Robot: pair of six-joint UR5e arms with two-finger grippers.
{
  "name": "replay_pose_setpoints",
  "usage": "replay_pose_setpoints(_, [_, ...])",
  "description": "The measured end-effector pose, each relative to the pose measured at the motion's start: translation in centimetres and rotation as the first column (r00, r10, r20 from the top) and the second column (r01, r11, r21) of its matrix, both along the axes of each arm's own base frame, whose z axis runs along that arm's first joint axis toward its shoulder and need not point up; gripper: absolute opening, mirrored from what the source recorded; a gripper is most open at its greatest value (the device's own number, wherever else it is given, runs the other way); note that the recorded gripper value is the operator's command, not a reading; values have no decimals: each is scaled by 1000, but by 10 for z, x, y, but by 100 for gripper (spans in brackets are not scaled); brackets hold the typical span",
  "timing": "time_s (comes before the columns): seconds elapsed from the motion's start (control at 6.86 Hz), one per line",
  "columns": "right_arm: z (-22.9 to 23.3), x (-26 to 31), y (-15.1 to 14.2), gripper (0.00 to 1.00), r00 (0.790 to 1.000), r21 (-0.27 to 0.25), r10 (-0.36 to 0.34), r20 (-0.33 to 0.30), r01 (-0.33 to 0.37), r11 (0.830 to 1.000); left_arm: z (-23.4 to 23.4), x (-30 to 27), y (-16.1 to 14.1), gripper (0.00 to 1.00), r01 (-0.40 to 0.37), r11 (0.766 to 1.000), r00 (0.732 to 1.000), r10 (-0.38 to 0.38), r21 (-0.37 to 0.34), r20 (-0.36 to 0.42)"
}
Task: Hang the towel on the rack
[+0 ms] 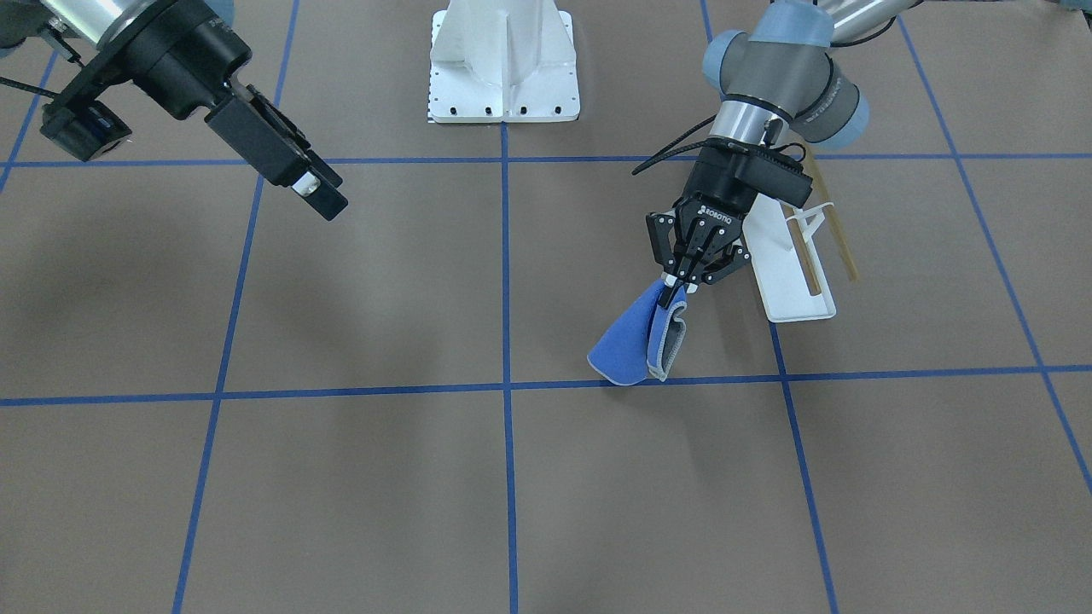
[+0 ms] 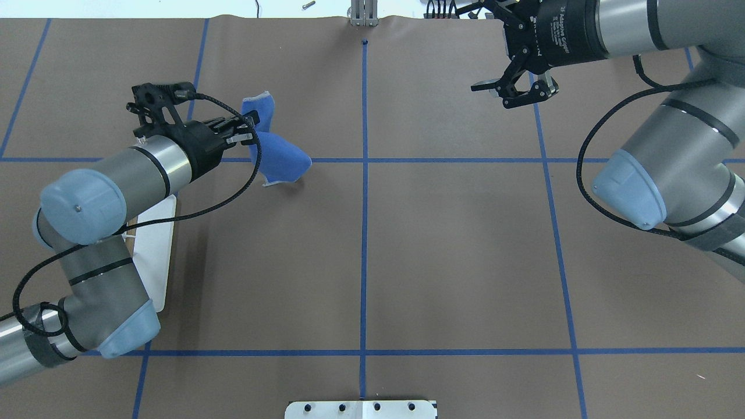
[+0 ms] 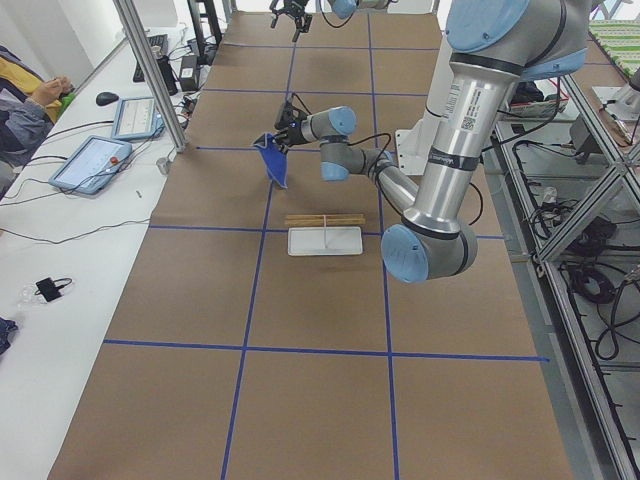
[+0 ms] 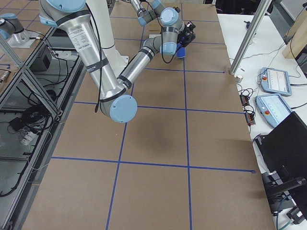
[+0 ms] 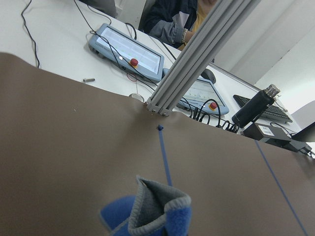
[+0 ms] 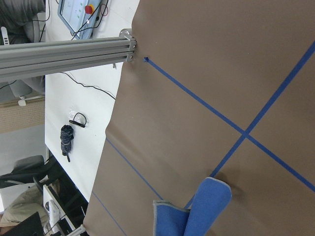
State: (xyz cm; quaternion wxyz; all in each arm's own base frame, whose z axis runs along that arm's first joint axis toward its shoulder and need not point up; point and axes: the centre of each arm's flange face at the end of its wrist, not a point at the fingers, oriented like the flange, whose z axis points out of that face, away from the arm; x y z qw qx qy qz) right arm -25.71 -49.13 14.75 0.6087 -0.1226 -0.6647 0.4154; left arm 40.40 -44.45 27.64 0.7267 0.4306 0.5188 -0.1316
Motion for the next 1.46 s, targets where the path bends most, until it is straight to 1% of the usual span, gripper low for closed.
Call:
replay_pose_setpoints(0.15, [5, -2, 1, 100, 1000, 29, -5, -20, 6, 1000, -3, -3, 16, 0, 13, 1000, 1000, -14, 26, 6])
replay_pose_setpoints(0.29, [9, -3, 1, 100, 1000, 36, -6, -30, 7, 999, 6, -23, 34, 0, 21, 999, 1000, -21, 29, 1])
replay_pose_setpoints(0.44, [12, -5, 2, 100, 999, 36, -1, -36, 2, 999, 30, -47, 53, 0, 32, 999, 999, -32, 24, 0])
replay_pose_setpoints(0.58, [12, -9, 3, 100, 999, 38, 11, -39, -10, 999, 54, -63, 70, 0, 67, 997, 998, -68, 24, 3])
replay_pose_setpoints(0.73, [12, -12, 4, 100, 999, 40, 22, -40, -20, 999, 73, -70, 82, 0, 119, 993, 993, -119, 11, 10])
replay_pose_setpoints(0.87, [12, -13, 5, 100, 999, 42, 31, -41, -29, 999, 94, -72, 96, 0, 157, 987, 988, -157, -20, -1])
replay_pose_setpoints(1.02, [11, -14, 5, 100, 998, 44, 43, -41, -41, 998, 111, -68, 114, 0, 181, 983, 983, -182, -42, -30])
replay_pose_setpoints(1.17, [11, -14, 4, 100, 998, 46, 54, -42, -52, 998, 122, -65, 129, 0, 196, 980, 979, -198, -46, -57])
replay_pose_setpoints(1.46, [12, -11, 3, 100, 996, 45, 71, -46, -69, 997, 155, -93, 146, 0, 206, 978, 974, -209, -44, -91])
